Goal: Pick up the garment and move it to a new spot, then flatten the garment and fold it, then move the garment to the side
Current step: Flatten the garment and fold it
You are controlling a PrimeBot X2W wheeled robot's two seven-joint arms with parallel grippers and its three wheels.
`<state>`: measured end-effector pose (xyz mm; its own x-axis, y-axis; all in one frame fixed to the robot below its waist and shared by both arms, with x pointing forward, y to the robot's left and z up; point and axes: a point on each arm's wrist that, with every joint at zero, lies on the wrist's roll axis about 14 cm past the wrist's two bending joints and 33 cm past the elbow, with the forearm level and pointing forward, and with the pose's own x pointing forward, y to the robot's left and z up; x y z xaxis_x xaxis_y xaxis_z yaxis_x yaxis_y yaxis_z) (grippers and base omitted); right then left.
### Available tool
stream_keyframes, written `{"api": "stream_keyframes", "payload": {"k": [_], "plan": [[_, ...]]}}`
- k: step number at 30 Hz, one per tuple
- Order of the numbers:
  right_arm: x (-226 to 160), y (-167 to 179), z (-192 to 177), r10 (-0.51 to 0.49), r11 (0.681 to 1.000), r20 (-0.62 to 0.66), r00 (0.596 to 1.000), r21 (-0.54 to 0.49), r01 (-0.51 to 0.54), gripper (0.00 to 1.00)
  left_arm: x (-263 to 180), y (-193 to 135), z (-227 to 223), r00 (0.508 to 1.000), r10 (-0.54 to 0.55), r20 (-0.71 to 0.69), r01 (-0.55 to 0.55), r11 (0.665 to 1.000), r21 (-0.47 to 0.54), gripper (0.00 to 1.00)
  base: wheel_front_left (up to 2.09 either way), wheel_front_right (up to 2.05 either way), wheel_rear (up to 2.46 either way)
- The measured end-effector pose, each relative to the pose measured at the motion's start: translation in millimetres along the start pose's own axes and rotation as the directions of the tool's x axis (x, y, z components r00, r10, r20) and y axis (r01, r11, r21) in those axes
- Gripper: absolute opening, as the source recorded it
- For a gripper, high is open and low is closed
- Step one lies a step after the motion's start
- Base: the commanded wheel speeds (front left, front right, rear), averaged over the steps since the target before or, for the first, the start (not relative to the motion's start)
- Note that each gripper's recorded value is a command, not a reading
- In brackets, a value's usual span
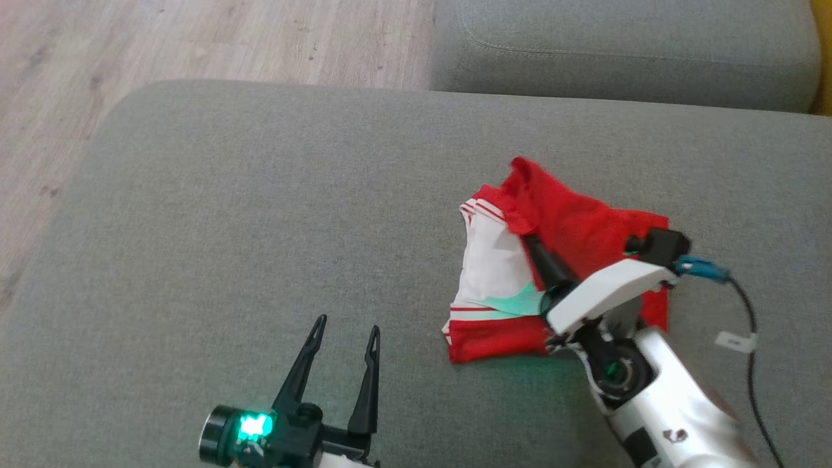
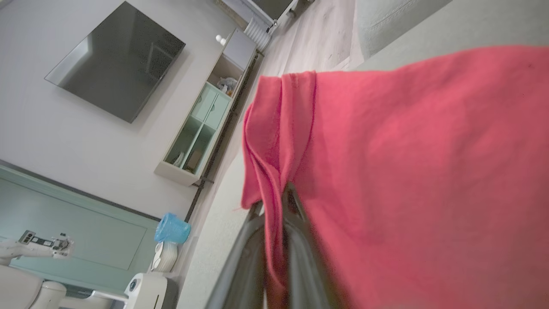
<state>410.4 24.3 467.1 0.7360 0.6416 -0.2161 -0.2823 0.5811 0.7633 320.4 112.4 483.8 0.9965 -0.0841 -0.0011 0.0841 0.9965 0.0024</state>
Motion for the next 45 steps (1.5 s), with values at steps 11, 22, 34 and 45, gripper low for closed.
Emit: {"api": "stream_keyframes", "payload": {"k": [11,22,34,45], "plan": [[11.4,8.3,-26.1,0.013,1.000,-0.044,0.999,0.023,-0.012,1.00,-0.5,1.9,-0.1,1.000,0.008,0.000,-0.008,1.000,-0.006,1.00,0.00,0.00,0.00],[-5.7,12.5,14.6,0.038,0.979,0.148,0.988,-0.204,-0.007,1.00,-6.2,1.2,1.4,1.000,0.008,0.009,-0.008,1.000,-0.015,1.00,0.00,0.00,0.00],[-133.6,-49.3,84.1,-0.033,0.778,0.427,0.904,-0.557,0.292,1.00,-18.3,5.1,2.9,1.000,0.012,0.019,-0.011,0.999,-0.049,1.00,0.00,0.00,0.00],[-194.4,-63.5,44.8,-0.146,0.687,0.523,0.840,-0.558,0.467,1.00,-35.8,17.6,0.4,0.999,0.047,0.019,-0.046,0.998,-0.050,1.00,0.00,0.00,0.00]]}}
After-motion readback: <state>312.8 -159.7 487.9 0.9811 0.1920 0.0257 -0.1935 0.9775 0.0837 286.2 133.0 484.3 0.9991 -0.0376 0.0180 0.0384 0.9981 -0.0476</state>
